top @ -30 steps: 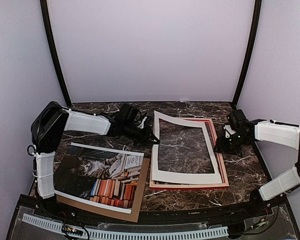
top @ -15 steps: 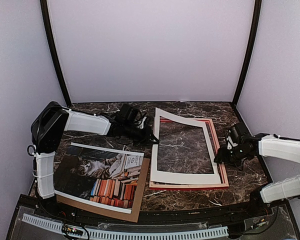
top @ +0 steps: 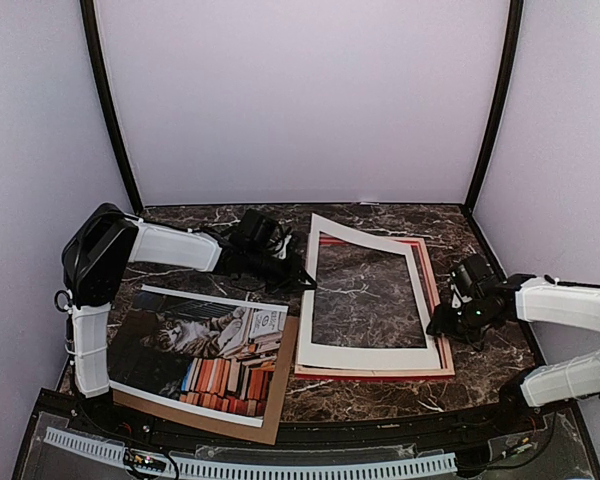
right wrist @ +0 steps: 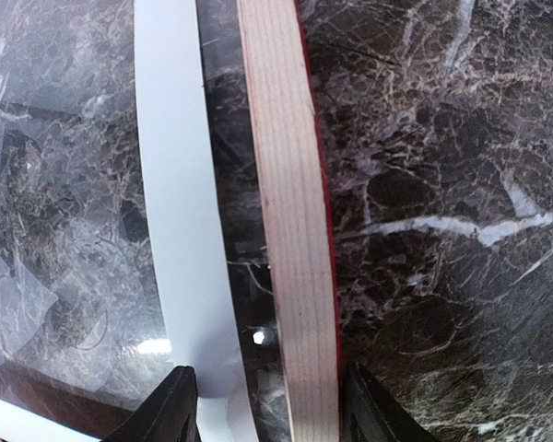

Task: Put the photo into the frame
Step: Place the mat board on the glass panel.

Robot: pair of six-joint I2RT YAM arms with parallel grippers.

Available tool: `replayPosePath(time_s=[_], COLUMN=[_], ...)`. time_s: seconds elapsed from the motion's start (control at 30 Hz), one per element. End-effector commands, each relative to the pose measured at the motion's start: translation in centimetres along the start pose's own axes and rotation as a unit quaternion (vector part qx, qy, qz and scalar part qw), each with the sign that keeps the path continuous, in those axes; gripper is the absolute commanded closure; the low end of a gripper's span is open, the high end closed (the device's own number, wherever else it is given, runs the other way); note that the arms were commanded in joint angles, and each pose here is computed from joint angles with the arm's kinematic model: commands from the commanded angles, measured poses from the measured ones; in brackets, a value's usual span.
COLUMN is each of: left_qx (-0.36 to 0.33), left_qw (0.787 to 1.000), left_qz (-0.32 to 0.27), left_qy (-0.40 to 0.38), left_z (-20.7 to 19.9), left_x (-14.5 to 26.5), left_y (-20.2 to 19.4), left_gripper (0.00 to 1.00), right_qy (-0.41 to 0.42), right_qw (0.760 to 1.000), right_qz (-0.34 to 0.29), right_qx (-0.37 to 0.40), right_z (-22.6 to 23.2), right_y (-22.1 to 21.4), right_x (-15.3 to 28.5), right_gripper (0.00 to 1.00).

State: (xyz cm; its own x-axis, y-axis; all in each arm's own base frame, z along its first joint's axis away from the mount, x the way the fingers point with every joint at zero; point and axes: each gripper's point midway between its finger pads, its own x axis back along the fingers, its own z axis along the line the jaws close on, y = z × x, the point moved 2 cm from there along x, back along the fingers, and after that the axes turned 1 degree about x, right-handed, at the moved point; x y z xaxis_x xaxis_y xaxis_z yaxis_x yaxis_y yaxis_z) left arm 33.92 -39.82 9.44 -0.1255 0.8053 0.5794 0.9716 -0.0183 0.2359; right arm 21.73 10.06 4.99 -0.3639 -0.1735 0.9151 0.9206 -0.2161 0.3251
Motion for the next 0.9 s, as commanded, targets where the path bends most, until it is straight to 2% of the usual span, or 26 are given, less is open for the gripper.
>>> replayPosePath(time_s=[0.0,0.47,0.87], left_qx=[-0.01,-0.001,0.004], left_qw=[1.0,1.0,1.0], left_qz=[-0.016,-0.018,-0.01], left_qy=[-0.012,-0.024,-0.026], left_z=[-1.57,-1.92,-1.6], left_x=[1.16,1.46,0.51], left_y=[0.28,0.04,-0.43], left_gripper=[1.0,1.0,1.0], right_qy=[-0.019,-0.05,-0.044], right_qw=[1.0,0.999,0.999], right_qz=[0.002,-0.004,-0.008], right_qx=[-0.012,-0.011,-0.006], right_z=[-0.79,-1.55,-1.05], right_y=[-1.1,-1.48,-1.1], right_x=[-0.1,-0.59,-0.52], right_gripper=[0.46,0.57,0.6])
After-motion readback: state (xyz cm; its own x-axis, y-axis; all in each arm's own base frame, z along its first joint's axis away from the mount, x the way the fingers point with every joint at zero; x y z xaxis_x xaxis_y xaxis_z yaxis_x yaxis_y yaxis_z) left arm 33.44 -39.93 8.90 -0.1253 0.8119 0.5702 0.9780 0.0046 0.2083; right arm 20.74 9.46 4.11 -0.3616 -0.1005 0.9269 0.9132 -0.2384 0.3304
